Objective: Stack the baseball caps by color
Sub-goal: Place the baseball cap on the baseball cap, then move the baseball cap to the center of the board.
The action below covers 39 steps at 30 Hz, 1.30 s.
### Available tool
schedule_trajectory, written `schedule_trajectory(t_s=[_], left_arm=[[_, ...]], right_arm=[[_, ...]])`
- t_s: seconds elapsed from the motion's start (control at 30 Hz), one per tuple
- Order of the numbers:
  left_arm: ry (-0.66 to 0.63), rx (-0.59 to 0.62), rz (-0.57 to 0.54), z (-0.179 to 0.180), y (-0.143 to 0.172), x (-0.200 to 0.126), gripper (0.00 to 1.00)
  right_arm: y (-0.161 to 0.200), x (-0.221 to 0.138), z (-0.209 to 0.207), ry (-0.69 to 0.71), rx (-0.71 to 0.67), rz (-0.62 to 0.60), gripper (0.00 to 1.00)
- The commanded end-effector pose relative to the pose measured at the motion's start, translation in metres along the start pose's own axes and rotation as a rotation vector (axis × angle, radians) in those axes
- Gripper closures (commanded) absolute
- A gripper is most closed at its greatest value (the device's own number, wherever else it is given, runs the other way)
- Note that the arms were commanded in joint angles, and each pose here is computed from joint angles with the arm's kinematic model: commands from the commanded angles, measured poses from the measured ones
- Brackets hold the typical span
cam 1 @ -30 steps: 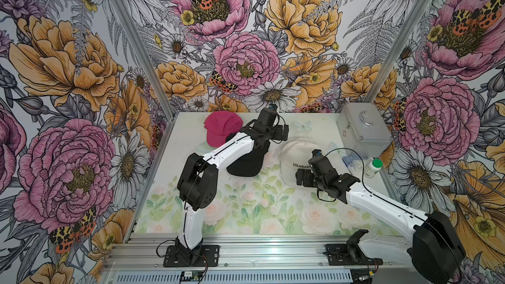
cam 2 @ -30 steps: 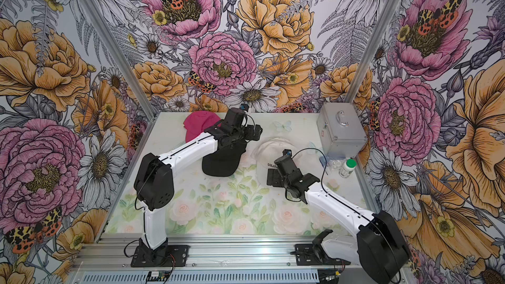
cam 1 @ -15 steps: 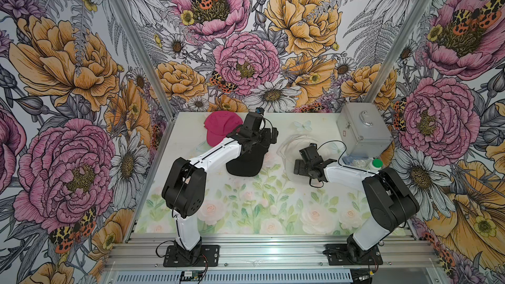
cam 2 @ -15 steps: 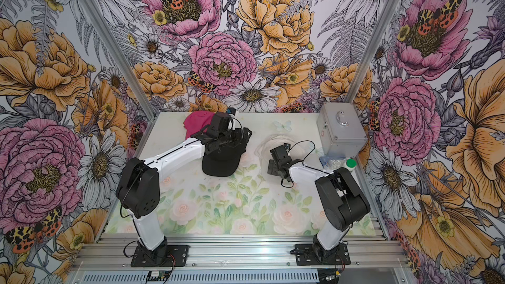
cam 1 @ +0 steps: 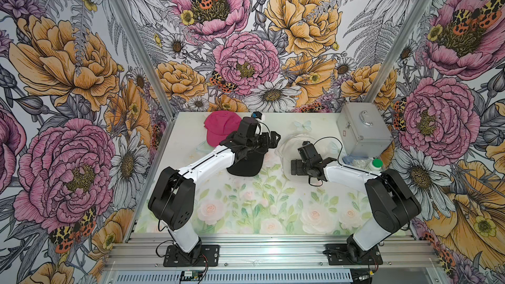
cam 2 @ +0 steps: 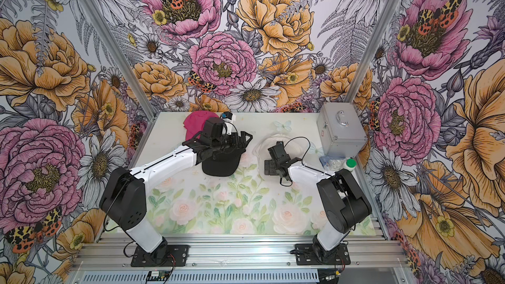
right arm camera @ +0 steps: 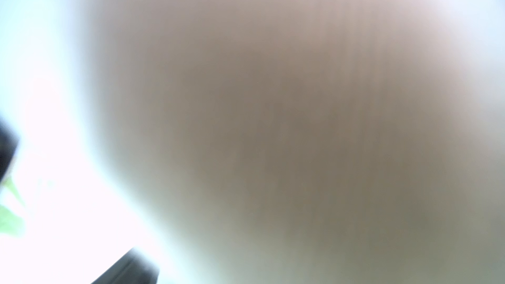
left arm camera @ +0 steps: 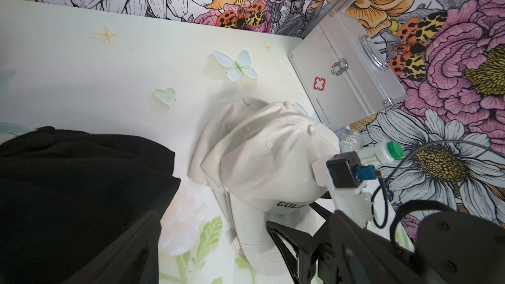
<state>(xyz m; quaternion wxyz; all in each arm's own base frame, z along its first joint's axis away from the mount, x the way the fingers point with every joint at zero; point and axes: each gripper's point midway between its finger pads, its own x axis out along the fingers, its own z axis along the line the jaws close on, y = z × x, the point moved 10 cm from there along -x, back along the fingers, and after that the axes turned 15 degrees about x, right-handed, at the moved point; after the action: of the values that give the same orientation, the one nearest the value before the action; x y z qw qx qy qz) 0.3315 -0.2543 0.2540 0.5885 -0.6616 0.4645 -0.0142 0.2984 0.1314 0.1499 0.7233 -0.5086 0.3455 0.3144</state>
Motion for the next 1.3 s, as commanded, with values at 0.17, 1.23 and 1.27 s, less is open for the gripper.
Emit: schedule_trajectory(t_s=[0.17,1.23,1.27], left_arm=[[0.147,-0.077,0.026,-0.05,0.042,0.015,0.01],[0.114,-0.207,0.06,-0.006,0.121,0.102,0.01],[0.115,-0.208,0.06,-0.005,0.123,0.104,0.01]], right_arm=[[-0.026,-0.053,-0.058,-0.105,0.219,-0.14,0.23],[-0.045,0.053,-0.131,-0.218,0.639,0.01,1.0],[-0.047,0.056,-0.127,-0.224,0.631,0.017,1.0]])
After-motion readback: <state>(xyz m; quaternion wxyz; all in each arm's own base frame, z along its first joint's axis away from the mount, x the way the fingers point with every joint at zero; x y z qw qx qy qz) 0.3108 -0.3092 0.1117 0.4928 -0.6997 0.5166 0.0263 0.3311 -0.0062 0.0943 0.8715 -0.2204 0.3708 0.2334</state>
